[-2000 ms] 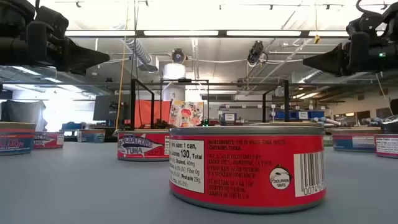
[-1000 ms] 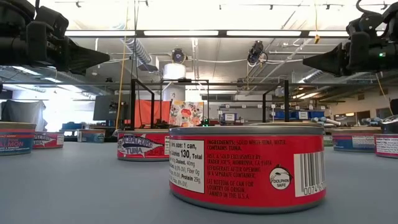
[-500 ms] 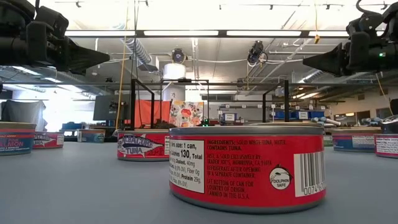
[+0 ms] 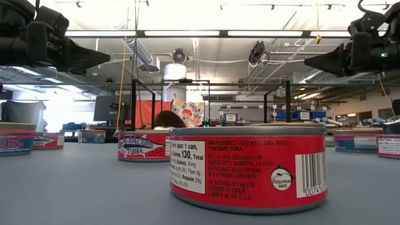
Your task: Stack canned seafood by type on shelf
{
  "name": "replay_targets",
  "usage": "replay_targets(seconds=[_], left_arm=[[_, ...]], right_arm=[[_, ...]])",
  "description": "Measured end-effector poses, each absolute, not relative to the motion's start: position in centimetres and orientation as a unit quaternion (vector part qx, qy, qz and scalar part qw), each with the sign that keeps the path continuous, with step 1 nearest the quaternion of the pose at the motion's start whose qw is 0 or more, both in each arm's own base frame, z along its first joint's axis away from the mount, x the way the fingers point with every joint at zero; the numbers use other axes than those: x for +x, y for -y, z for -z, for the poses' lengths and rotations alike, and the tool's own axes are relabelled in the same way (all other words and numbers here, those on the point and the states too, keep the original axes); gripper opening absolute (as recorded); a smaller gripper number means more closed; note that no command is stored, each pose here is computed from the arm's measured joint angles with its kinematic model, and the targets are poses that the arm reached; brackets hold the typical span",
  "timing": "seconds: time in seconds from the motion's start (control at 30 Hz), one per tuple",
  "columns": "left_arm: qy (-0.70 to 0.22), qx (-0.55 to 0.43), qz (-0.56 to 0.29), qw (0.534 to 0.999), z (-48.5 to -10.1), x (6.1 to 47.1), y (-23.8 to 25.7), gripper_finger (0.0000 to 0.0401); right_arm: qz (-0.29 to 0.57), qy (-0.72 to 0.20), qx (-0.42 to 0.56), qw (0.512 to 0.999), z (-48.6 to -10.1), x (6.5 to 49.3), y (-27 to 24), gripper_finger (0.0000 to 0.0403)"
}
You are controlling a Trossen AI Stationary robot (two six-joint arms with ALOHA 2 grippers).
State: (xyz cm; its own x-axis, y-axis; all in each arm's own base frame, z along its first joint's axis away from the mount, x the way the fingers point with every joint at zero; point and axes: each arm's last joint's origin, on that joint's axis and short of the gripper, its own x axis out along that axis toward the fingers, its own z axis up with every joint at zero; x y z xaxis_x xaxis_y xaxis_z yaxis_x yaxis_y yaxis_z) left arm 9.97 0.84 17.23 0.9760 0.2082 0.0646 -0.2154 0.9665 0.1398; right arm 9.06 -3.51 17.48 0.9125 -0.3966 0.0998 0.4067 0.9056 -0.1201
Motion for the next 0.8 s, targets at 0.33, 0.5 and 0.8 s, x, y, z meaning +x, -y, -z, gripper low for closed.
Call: replay_targets(seconds=[0.33, 0.5, 0.8], left_arm=[[0.030, 0.072, -0.107, 0.991, -17.3, 10.0, -0.8, 0.0010], [0.034, 0.035, -0.105, 0.993, -17.3, 10.0, -0.8, 0.0010], [0.097, -0.026, -0.102, 0.990, -18.4, 9.8, -0.8, 0.0010]], right_arm=[[0.206, 0.037, -0.069, 0.975, -17.5, 9.1, 3.5, 0.0028], [0.206, 0.036, -0.069, 0.975, -17.5, 9.1, 3.5, 0.0028], [0.206, 0.037, -0.069, 0.975, -17.5, 9.1, 3.5, 0.0028]])
